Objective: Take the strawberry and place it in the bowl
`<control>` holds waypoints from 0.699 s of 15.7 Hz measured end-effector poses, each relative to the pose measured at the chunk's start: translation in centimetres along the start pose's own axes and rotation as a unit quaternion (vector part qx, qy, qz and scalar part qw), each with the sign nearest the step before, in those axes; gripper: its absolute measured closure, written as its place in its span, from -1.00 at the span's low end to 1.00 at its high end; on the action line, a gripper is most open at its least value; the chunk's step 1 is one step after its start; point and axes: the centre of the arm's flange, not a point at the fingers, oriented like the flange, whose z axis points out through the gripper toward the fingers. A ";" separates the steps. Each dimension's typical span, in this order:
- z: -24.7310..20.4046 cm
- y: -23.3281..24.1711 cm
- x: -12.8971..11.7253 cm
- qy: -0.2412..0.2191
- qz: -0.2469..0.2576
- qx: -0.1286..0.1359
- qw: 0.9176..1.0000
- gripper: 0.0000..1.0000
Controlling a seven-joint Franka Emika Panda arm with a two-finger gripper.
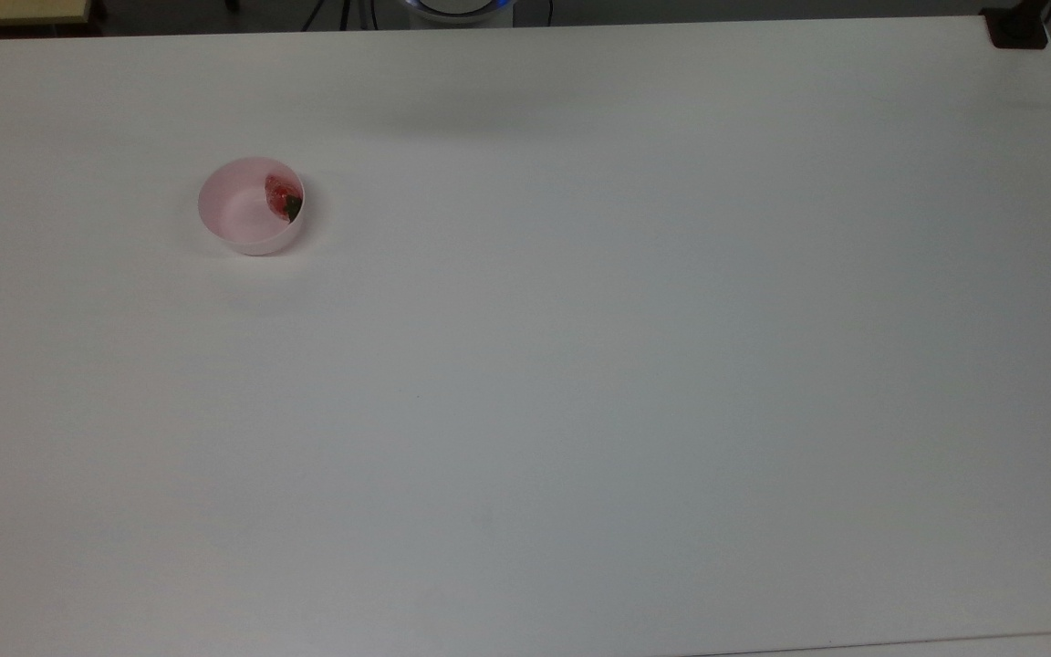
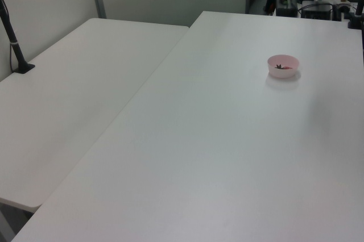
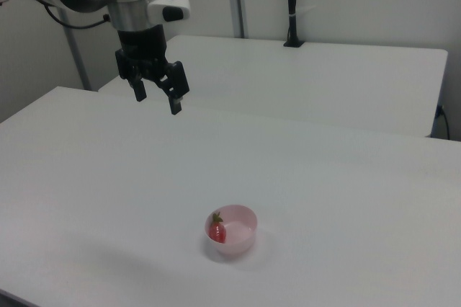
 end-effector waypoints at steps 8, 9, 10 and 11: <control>0.3 1.2 3.0 0.034 0.020 -0.020 0.999 -1.00; 0.3 1.0 3.3 0.034 0.029 -0.020 0.999 -1.00; 0.4 0.7 3.4 0.034 0.031 -0.020 0.999 -1.00; 0.4 0.3 3.5 0.034 0.033 -0.020 0.999 -1.00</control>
